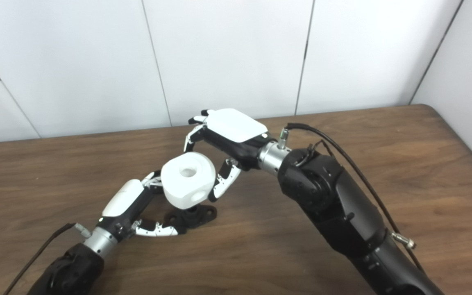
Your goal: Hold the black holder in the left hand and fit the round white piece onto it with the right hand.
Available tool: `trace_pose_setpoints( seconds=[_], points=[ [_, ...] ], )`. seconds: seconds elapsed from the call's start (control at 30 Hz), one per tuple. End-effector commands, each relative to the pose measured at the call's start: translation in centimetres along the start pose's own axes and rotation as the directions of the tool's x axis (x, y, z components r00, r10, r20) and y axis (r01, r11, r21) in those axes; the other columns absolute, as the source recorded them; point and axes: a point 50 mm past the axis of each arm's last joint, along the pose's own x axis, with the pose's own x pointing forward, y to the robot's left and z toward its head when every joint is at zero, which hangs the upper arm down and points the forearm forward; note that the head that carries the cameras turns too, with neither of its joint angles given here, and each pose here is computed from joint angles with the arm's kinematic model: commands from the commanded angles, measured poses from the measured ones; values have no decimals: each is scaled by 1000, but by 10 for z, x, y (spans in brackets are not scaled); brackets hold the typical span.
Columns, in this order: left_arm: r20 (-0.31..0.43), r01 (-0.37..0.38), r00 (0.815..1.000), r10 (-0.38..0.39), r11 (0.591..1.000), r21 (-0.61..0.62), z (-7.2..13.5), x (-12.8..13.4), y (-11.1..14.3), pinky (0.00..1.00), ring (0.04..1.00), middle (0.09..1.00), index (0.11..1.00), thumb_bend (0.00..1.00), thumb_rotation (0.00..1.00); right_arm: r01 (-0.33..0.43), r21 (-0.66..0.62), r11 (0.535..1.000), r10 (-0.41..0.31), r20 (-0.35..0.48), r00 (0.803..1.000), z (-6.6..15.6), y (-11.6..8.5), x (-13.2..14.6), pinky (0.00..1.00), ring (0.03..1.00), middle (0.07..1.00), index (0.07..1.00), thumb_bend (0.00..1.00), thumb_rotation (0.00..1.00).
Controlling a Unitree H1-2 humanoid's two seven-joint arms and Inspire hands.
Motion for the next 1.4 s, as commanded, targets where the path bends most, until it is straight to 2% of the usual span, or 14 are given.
trace_pose_setpoints(
  seconds=[0.0, 0.8, 1.37],
  points=[
    [15, 31, 999, -31, 999, 7, 5, 2, -5, 1000, 878, 668, 481, 523, 53, 47, -30, 998, -46, 32, 998, 2, -16, 2, 1000, 931, 730, 478, 525, 137],
    [15, 25, 1000, -25, 1000, 12, 10, 1, -2, 1000, 875, 663, 481, 523, 53, 18, -10, 1000, -18, 9, 1000, -5, 6, 0, 1000, 934, 733, 478, 525, 137],
    [27, 23, 999, -23, 1000, 7, 17, 0, -2, 1000, 878, 660, 481, 523, 54, 13, -30, 999, -14, -13, 1000, -18, 11, 2, 1000, 925, 733, 479, 525, 138]
  ],
)
